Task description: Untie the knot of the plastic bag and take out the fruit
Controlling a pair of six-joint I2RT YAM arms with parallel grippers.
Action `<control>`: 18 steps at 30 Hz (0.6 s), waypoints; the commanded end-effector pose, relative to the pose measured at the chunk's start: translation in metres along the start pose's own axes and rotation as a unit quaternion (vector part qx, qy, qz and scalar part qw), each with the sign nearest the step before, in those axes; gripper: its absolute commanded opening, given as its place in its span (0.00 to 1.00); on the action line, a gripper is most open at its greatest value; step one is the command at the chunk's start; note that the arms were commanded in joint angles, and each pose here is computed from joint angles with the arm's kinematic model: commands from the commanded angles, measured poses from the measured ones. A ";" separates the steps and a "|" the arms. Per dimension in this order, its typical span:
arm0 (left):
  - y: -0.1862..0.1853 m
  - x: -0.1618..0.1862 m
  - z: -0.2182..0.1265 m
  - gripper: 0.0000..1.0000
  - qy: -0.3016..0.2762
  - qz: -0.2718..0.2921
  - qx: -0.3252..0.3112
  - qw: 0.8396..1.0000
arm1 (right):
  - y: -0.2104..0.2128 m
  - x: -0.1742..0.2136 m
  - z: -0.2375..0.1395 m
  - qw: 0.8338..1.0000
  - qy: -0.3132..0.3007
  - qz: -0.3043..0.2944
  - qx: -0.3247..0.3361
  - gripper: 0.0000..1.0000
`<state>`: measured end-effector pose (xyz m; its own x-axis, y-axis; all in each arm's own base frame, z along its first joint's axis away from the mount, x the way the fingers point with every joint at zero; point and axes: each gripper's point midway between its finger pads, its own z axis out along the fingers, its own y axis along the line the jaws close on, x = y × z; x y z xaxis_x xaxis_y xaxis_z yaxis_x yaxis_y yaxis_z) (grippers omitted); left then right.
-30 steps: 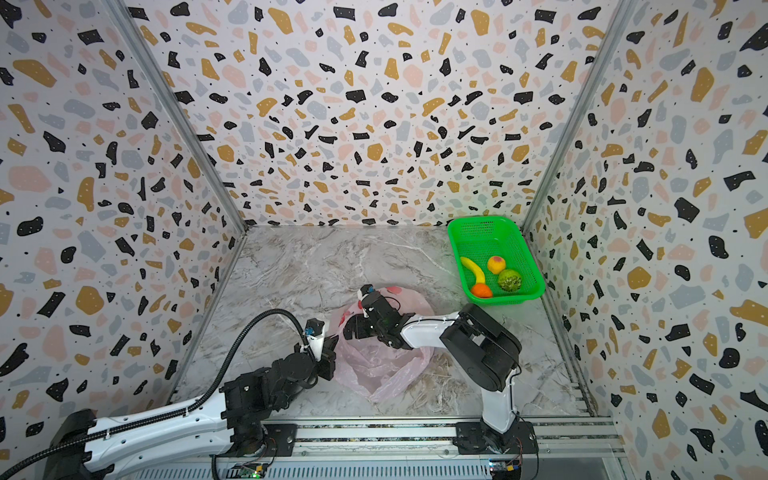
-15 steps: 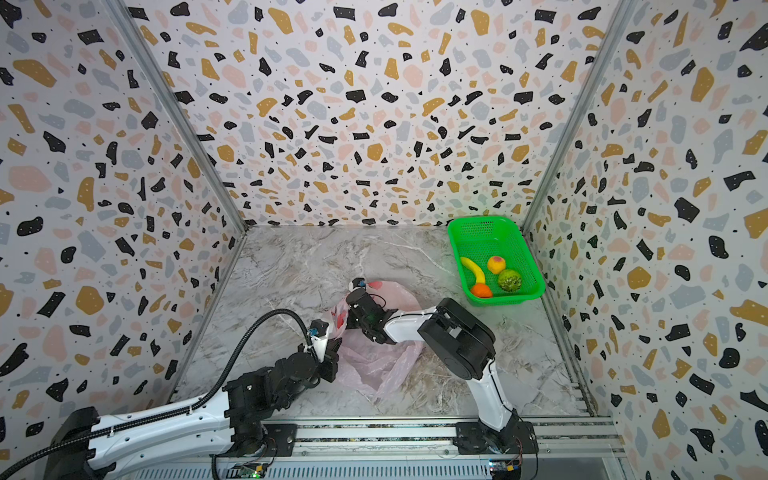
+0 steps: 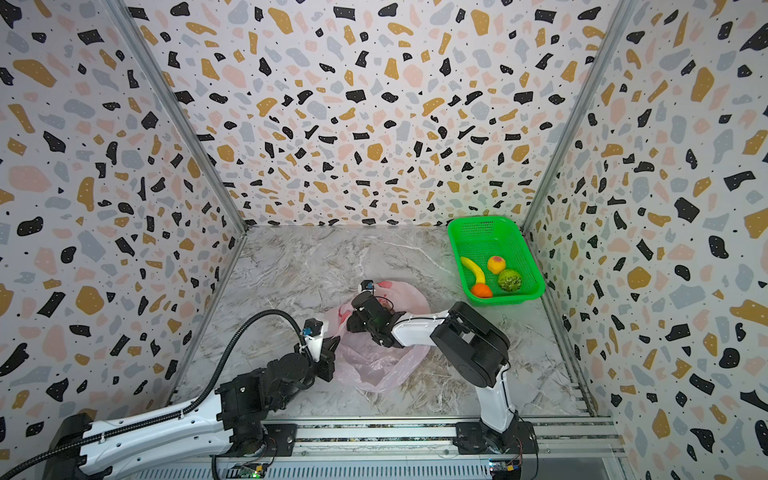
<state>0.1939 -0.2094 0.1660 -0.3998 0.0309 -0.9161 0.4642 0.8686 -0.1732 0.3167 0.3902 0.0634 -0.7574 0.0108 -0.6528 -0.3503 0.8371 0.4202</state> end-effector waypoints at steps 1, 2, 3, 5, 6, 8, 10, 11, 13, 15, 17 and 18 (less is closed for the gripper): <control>0.001 0.004 0.001 0.00 -0.001 -0.005 0.000 1.000 | 0.005 -0.019 -0.031 1.000 -0.022 -0.016 0.001 0.52; 0.000 0.003 0.001 0.00 -0.002 -0.003 0.000 1.000 | 0.005 -0.020 -0.038 1.000 -0.022 -0.020 0.001 0.52; -0.002 0.003 0.002 0.00 -0.002 -0.003 0.003 1.000 | 0.005 -0.022 -0.043 1.000 -0.022 -0.021 0.001 0.52; -0.004 0.003 0.004 0.00 0.000 0.002 0.004 1.000 | 0.004 -0.021 -0.055 0.999 -0.020 -0.027 -0.002 0.52; -0.005 0.002 0.005 0.00 0.000 0.004 0.005 1.000 | 0.004 -0.020 -0.060 0.999 -0.018 -0.027 -0.006 0.52; -0.006 -0.002 0.006 0.00 -0.005 0.005 0.004 1.000 | 0.006 -0.017 -0.070 0.999 -0.003 -0.035 -0.012 0.52; -0.006 -0.007 0.006 0.00 -0.014 0.001 0.002 1.000 | 0.008 -0.013 -0.080 0.999 0.008 -0.039 -0.024 0.52; -0.006 -0.010 0.006 0.00 -0.017 0.000 0.001 1.000 | 0.009 -0.011 -0.086 0.999 0.013 -0.040 -0.028 0.52; -0.007 -0.016 0.005 0.00 -0.025 -0.003 0.001 1.000 | 0.010 -0.009 -0.099 0.998 0.019 -0.042 -0.036 0.52; -0.008 -0.020 0.004 0.00 -0.031 -0.004 0.001 1.000 | 0.012 -0.009 -0.113 0.998 0.025 -0.047 -0.043 0.52; -0.009 -0.023 0.003 0.00 -0.034 -0.004 0.003 0.999 | 0.014 -0.012 -0.131 0.997 0.025 -0.049 -0.049 0.52; -0.010 -0.024 0.003 0.00 -0.035 -0.003 0.005 0.999 | 0.015 -0.014 -0.139 0.997 0.023 -0.050 -0.051 0.52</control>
<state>0.1968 -0.2141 0.1593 -0.3971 0.0560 -0.9161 0.4659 0.8722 -0.1487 0.2597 0.3374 0.1466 -0.7425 -0.0682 -0.6664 -0.4496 0.7882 0.4202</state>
